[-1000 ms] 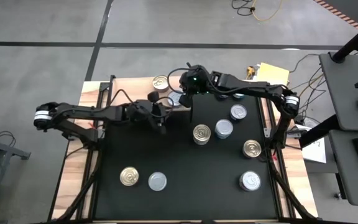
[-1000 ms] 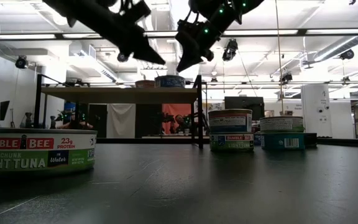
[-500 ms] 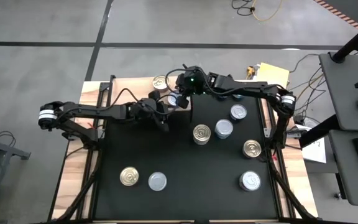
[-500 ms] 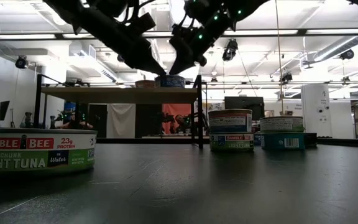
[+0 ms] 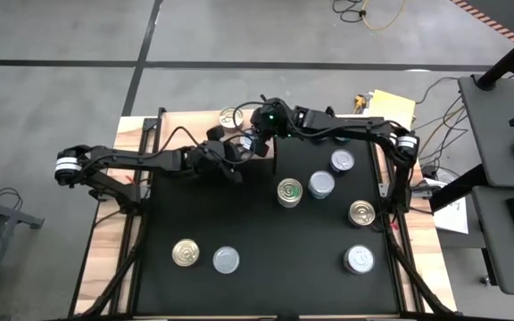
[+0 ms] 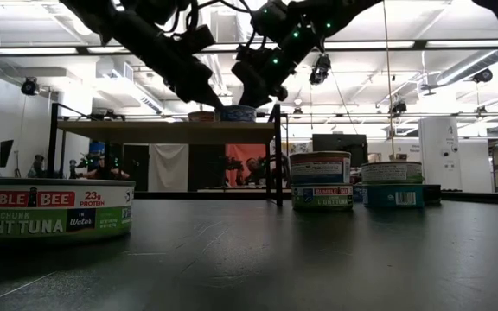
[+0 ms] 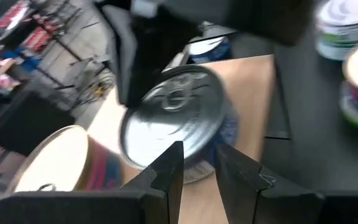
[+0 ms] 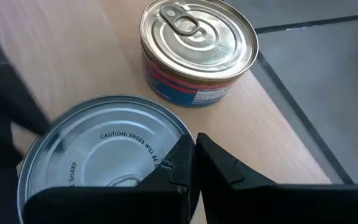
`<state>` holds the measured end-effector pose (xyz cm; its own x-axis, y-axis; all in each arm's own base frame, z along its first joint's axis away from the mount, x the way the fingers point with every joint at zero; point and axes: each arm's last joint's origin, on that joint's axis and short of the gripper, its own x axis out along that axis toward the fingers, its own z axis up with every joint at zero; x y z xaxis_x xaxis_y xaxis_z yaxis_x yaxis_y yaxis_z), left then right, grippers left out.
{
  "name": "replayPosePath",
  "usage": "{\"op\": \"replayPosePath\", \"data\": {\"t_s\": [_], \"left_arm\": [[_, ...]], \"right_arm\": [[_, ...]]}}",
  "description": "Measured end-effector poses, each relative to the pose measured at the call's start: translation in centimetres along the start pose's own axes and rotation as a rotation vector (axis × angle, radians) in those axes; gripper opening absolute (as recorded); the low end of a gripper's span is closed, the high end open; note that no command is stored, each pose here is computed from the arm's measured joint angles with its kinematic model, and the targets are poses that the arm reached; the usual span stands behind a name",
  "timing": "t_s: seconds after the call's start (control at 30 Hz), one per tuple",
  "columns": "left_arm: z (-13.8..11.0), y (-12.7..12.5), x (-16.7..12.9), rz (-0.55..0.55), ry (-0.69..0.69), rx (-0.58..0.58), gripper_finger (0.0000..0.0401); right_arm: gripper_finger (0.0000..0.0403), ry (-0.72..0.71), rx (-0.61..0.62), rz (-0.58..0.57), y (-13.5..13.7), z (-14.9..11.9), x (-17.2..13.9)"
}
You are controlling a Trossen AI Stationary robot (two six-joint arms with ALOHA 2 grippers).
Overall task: Stack canned seafood by type on shelf
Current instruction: Put the blue tuna can on the shelf
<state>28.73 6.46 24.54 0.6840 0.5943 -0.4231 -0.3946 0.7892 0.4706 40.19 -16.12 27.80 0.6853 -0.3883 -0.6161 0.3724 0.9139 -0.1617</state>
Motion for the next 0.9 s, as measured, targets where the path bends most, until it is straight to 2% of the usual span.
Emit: {"op": "replayPosePath", "data": {"t_s": [0.7, 0.9], "left_arm": [[-0.3, 0.7, 0.3, 0.032, 0.015, -0.038, 0.0075], [-0.4, 1.0, 0.4, 0.127, 0.044, -0.049, 0.0075]], "right_arm": [[0.0013, 0.071, 0.1, 0.022, 0.1, -0.3, -1.6], [0.0013, 0.093, 0.117, 0.024, 0.2, -0.4, -1.8]]}}
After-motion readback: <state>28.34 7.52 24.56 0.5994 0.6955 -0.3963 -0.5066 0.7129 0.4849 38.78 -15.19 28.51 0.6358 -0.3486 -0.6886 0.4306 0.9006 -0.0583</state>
